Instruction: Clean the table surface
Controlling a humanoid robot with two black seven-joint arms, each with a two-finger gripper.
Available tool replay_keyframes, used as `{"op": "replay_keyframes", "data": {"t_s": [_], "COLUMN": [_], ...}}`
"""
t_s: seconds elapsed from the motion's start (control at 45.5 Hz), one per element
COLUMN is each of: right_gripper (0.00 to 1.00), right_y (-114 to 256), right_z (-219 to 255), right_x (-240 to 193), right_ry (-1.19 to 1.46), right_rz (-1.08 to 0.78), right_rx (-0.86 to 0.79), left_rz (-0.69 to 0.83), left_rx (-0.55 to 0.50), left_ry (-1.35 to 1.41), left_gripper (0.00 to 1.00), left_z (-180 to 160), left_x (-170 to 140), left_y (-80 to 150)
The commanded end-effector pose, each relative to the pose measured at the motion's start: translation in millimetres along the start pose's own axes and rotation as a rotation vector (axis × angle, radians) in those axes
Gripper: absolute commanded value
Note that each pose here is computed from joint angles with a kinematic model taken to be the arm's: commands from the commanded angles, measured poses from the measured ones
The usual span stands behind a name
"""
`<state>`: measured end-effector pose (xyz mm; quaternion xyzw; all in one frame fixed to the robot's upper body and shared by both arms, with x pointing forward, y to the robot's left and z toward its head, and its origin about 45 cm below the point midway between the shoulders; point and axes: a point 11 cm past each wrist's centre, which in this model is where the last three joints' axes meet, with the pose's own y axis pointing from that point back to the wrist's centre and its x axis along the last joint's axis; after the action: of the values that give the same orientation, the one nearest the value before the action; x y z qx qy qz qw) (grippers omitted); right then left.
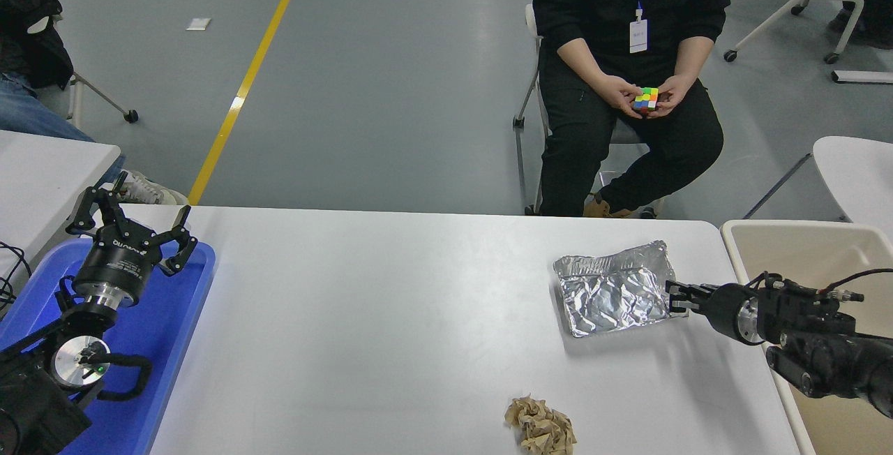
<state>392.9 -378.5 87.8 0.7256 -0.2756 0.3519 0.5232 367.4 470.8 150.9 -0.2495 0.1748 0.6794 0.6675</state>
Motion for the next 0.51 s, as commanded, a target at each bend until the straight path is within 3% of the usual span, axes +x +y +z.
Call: {"op": "replay_keyframes", "data": {"t_s": [0.0, 0.484], "right_gripper": [0.0, 0.0], "right_y": [10.9, 96.6], "right_z": [2.2, 29.0], "right_x": [40.2, 159.8], "right_ry": [-0.087, -0.287], "right_rz": [0.072, 0.131], "right_rx": [0.085, 0.149], "left_rz": [0.0, 0.0], "left_rx": [0.0, 0.0], "left_ry": [0.0, 0.0], "left_gripper": [1.0, 1.0], "left_z": [-0.2, -0.2], "left_x": [-0.1, -0.1], "left_y": [0.0, 0.0]}}
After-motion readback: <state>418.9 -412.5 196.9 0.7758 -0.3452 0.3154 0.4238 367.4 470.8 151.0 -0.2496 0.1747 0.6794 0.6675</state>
